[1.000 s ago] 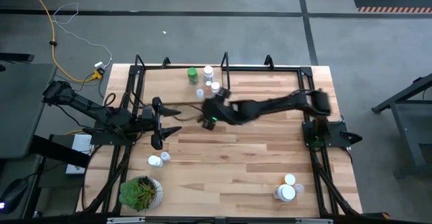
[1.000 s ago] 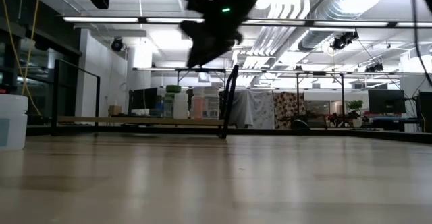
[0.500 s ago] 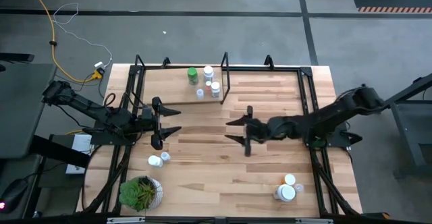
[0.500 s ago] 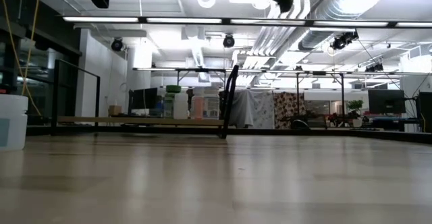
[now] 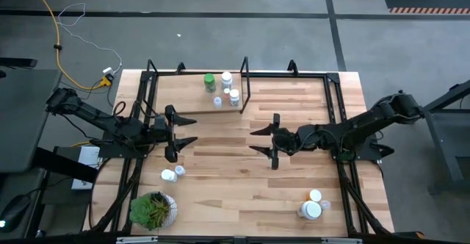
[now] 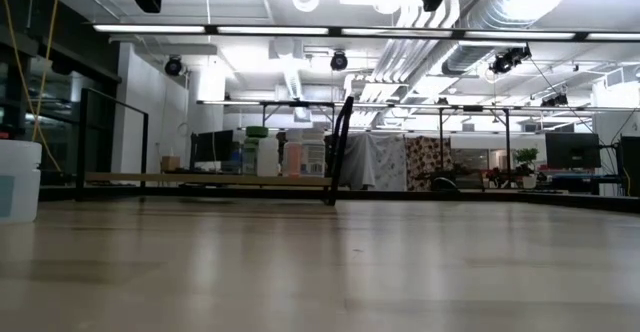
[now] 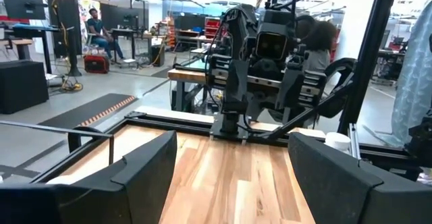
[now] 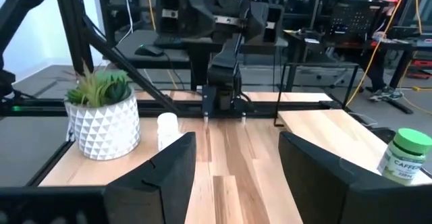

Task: Pick and place medicine bottles onto shelf by color
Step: Put the small blue pill bottle on the shelf

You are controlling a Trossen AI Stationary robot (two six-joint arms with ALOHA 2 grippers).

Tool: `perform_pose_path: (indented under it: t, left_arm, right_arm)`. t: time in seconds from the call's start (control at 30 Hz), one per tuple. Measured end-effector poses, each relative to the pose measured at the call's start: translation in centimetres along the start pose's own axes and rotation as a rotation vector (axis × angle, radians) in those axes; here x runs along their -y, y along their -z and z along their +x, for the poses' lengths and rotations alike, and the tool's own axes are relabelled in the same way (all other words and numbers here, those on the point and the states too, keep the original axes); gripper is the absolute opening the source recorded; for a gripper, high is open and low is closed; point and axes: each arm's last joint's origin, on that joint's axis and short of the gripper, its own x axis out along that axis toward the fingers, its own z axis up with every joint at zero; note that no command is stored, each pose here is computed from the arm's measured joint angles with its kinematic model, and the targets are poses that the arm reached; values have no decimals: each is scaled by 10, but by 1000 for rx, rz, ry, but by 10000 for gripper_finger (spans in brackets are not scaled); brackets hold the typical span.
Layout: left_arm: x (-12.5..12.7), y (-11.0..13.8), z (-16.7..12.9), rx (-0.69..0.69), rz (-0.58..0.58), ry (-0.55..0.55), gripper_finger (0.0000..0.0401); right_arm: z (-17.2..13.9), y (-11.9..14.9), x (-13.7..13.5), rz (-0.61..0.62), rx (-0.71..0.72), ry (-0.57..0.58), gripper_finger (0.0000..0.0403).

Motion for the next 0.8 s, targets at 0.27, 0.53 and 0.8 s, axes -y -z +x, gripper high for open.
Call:
perform_pose_path:
  t: [0.27,0.53,0.8]
  left_arm:
    - [3,8,5,-57,-168,-5,275]
    - [23,7,34,-568,-174,-102,275]
    - [42,21,33,-1188,-331,-185,275]
  right_arm:
    - [0,0,0,3,0,0,204]
    - [0,0,0,4,3,1,204]
    - [0,0,0,27,2,1,204]
